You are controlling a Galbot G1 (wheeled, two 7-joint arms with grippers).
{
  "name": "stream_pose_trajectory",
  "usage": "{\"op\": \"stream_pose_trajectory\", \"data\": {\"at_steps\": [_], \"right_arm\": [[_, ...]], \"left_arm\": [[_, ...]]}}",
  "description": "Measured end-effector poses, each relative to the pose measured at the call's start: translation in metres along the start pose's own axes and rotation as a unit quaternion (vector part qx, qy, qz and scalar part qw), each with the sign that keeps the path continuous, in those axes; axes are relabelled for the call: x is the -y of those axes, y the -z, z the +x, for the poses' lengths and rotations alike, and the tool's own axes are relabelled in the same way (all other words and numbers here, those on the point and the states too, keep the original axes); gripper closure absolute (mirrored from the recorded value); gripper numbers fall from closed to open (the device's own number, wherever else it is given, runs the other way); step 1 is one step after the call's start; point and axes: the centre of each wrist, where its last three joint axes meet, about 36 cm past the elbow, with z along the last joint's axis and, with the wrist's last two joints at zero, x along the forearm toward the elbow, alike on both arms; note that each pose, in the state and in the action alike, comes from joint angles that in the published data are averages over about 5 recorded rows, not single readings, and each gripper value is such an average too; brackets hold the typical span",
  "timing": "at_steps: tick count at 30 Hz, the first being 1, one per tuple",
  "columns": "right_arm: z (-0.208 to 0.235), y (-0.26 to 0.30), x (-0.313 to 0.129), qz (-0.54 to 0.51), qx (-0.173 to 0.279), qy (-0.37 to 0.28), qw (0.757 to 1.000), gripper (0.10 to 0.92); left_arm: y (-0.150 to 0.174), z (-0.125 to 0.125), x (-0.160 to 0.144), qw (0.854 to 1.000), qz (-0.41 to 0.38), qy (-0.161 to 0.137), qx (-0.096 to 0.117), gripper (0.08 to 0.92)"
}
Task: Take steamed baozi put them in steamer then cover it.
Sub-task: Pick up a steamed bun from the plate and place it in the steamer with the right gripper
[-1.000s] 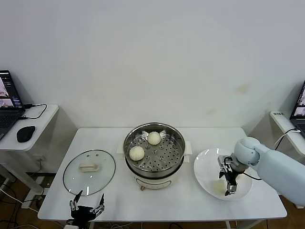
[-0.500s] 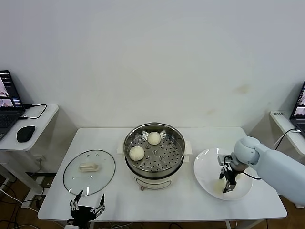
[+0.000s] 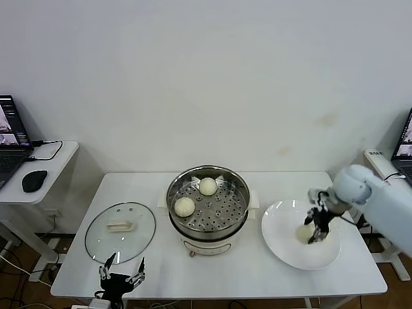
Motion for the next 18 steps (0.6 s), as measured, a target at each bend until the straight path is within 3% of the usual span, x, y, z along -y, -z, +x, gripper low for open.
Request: {"op": "stream_pose_trajectory", "data": {"at_steps": [10, 18], "right_arm": [[0.081, 0.052, 0.059, 0.095, 0.070, -0.023, 0.993, 0.420], [0.129, 0.125, 0.097, 0.231, 0.109, -0.058, 0.965, 0.420]], "left_arm": [[0.004, -0.004, -0.005, 1.000, -0.002, 0.014, 0.011, 0.177], [-0.001, -0.004, -0.008, 1.000, 0.001, 0.028, 0.008, 0.177]]}}
